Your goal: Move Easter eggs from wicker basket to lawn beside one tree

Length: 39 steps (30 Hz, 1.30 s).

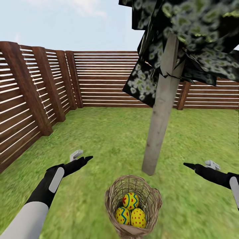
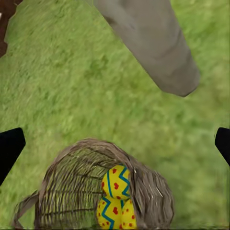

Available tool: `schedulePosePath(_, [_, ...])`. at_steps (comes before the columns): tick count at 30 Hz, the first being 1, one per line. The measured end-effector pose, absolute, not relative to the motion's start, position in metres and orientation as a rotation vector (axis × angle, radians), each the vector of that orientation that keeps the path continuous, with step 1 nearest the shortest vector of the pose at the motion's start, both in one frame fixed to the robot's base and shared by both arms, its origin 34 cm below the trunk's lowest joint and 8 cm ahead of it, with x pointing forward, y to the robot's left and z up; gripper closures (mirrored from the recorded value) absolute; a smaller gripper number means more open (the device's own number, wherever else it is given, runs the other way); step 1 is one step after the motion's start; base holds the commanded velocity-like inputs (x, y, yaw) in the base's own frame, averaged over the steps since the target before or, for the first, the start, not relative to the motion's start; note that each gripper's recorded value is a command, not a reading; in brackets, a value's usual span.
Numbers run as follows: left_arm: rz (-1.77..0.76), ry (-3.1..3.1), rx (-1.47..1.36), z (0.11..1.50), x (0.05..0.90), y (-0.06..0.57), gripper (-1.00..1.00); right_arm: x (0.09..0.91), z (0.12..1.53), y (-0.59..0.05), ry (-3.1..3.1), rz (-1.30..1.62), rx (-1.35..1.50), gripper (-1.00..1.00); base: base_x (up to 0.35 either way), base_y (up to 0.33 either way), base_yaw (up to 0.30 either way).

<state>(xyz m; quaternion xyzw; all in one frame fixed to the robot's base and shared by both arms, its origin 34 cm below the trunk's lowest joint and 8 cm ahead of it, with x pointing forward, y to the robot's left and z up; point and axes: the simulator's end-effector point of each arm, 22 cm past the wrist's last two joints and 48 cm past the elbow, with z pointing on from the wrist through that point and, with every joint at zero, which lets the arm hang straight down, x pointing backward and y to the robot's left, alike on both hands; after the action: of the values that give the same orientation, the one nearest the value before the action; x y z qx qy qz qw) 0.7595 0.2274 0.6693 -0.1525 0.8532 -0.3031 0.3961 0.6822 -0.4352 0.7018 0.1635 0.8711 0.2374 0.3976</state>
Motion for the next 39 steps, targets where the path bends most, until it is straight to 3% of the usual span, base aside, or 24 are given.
schedulePosePath(10, [-0.766,2.163,-0.388,0.669,0.76,0.227,-1.0,0.682,0.7,-0.428,2.227,0.599,0.383,-1.0,-0.317,0.0,0.0])
schedulePosePath(28, [-0.764,2.16,-0.388,0.67,0.76,0.229,-1.0,0.683,0.697,-0.418,2.247,0.605,0.355,-1.0,-0.103,0.0,0.0])
schedulePosePath(33, [-0.765,2.158,-0.388,0.67,0.76,0.229,-1.0,0.684,0.692,-0.384,2.322,0.584,0.207,-1.0,-0.011,0.0,0.0])
schedulePosePath(39, [-0.757,2.155,-0.393,0.672,0.761,0.234,-1.0,0.689,0.686,-0.323,2.489,0.339,-0.158,-1.0,0.0,0.0,0.0])
